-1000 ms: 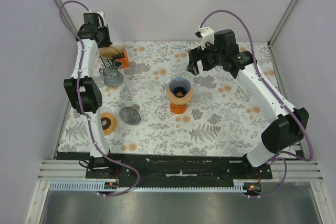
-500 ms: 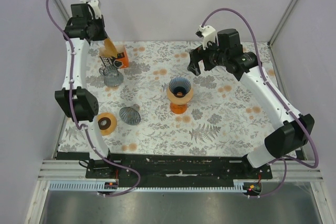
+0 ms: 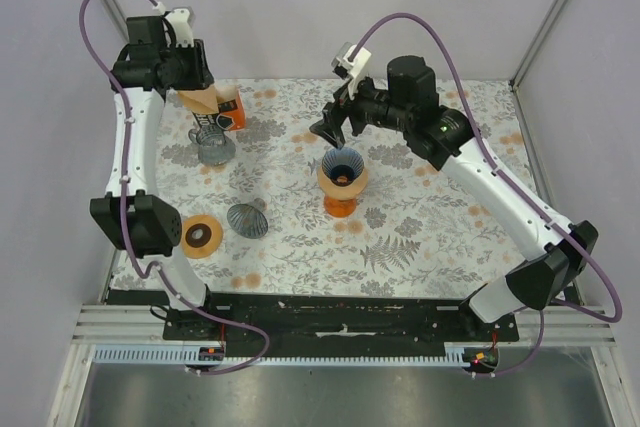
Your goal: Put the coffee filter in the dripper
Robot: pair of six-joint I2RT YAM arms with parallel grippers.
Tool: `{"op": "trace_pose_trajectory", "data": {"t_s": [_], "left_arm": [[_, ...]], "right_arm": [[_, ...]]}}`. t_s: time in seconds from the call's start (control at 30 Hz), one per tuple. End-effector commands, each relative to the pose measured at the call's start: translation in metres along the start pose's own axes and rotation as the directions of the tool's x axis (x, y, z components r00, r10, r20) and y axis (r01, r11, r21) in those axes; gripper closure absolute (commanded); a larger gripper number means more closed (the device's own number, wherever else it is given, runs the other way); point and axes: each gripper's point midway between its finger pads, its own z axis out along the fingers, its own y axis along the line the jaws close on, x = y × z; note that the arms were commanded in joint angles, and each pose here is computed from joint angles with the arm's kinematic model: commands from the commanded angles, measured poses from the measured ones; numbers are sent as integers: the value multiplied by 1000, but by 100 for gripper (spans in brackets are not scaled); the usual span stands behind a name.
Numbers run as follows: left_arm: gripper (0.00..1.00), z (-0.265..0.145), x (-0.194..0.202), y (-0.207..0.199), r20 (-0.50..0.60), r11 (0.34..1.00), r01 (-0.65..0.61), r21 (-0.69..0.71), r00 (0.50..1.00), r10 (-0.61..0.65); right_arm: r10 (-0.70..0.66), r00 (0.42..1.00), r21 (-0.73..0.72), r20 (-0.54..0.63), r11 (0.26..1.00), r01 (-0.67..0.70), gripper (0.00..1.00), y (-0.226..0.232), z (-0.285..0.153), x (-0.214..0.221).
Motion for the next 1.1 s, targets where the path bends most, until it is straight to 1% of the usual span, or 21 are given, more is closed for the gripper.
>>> {"op": "trace_pose_trajectory", "data": {"t_s": [0.0,0.07,0.13,0.23,0.3,0.33,0.37,0.5,0.6,0.67,0.73,0.8,1.07], "left_arm": [[41,16,-1,77,32,972,9,-233,999,-2],[37,25,4,104,39,968,76,-238,997,-68],[35,34,13,121,26,966,104,-237,995,-101],[28,45,28,137,3,965,144,-221,989,-147],[26,53,39,144,-7,963,199,-183,979,-204],[26,56,42,147,-3,953,250,-169,967,-255],[27,61,46,150,-7,946,280,-160,959,-285],[36,74,55,162,6,934,327,-141,944,-329],[39,88,64,151,3,928,372,-18,928,-372],[45,96,72,149,-9,905,423,34,906,-423],[54,101,75,152,-5,887,457,65,889,-458],[60,104,77,156,3,888,455,69,890,-456],[61,110,85,163,1,900,432,59,901,-433]], "right_arm": [[-51,991,13,127,999,49,2,-4,-10,-40],[-44,992,7,115,999,43,2,-2,-11,-34],[-40,994,10,100,999,39,2,-1,-11,-26],[-36,996,26,78,999,34,2,-4,-10,-17],[-33,998,26,62,999,31,2,-4,-7,-10],[-32,998,25,57,999,31,2,-5,-6,-7],[-30,998,23,47,999,29,2,-5,-3,-4],[-33,999,12,15,999,33,2,-5,1,6],[-39,999,18,-2,999,39,2,-6,1,12],[-40,999,22,-9,999,40,2,-7,2,14],[-39,999,22,-12,999,39,2,-7,2,13],[-38,999,18,-17,999,39,2,-7,3,14],[-36,999,20,-26,999,37,2,-9,5,15]]}}
